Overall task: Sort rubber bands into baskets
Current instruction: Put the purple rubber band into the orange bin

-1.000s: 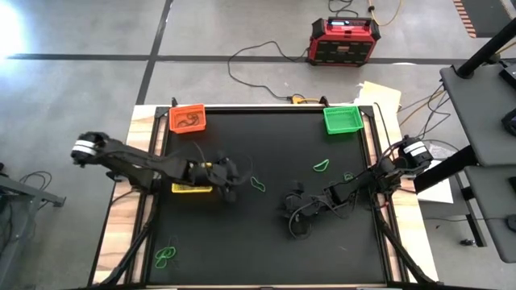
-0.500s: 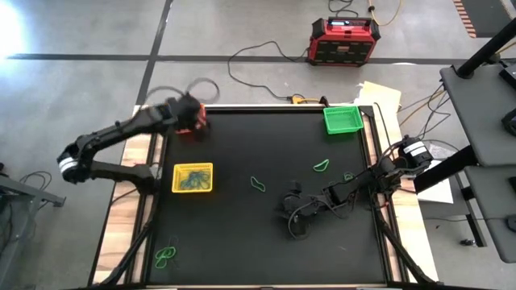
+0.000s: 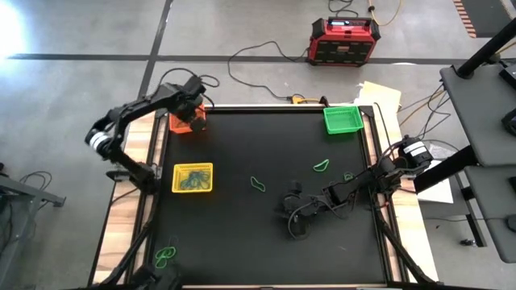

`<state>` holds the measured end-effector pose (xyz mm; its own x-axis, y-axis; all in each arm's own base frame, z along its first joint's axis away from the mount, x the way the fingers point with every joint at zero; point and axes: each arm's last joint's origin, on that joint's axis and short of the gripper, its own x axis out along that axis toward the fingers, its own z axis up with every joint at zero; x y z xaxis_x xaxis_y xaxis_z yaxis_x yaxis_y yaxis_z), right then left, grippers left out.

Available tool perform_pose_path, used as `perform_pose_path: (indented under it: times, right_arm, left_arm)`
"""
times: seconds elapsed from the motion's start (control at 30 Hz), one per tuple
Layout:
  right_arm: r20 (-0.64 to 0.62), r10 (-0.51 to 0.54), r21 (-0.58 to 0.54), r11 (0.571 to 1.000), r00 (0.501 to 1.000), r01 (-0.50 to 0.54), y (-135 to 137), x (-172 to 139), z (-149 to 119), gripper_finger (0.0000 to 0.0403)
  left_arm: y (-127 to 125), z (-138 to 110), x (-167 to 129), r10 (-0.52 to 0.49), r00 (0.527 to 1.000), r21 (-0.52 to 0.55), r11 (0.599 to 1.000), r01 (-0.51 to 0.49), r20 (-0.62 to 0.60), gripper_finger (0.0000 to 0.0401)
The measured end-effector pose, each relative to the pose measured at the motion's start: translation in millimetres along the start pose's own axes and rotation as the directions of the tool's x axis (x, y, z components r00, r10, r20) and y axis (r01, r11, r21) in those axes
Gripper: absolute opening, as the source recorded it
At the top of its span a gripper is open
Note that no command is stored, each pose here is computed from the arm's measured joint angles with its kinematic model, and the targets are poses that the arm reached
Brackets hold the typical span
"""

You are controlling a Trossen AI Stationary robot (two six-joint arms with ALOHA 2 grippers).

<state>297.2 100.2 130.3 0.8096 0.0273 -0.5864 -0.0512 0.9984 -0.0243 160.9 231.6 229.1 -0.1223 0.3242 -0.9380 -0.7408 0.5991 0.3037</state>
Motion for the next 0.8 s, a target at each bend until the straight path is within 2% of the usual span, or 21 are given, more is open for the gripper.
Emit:
perform_pose_path:
  times: [0.17,0.47,0.63,0.8]
  right_arm:
    - [-0.002,0.0,0.0,1.0,1.0,0.0,0.0,0.0,-0.2,0.0176]
    - [-0.02,-0.003,0.043,0.999,1.0,0.003,-0.3,0.1,-2.1,0.0176]
    - [-0.022,-0.003,0.057,0.998,1.0,0.004,-0.3,0.1,-2.2,0.0176]
    - [-0.021,-0.005,0.061,0.998,1.0,0.006,-1.0,0.2,-2.1,0.0176]
  left_arm:
    - [9.2,4.3,28.6,0.002,0.997,-0.06,0.998,-0.006,-0.074,0.0]
    - [8.1,15.5,60.6,-0.004,0.997,-0.087,0.996,-0.003,-0.08,0.0]
    - [4.4,18.1,69.7,-0.067,0.994,-0.129,0.99,0.057,-0.081,0.0]
    - [4.0,22.0,69.4,-0.064,0.997,-0.173,0.983,0.056,-0.041,0.0001]
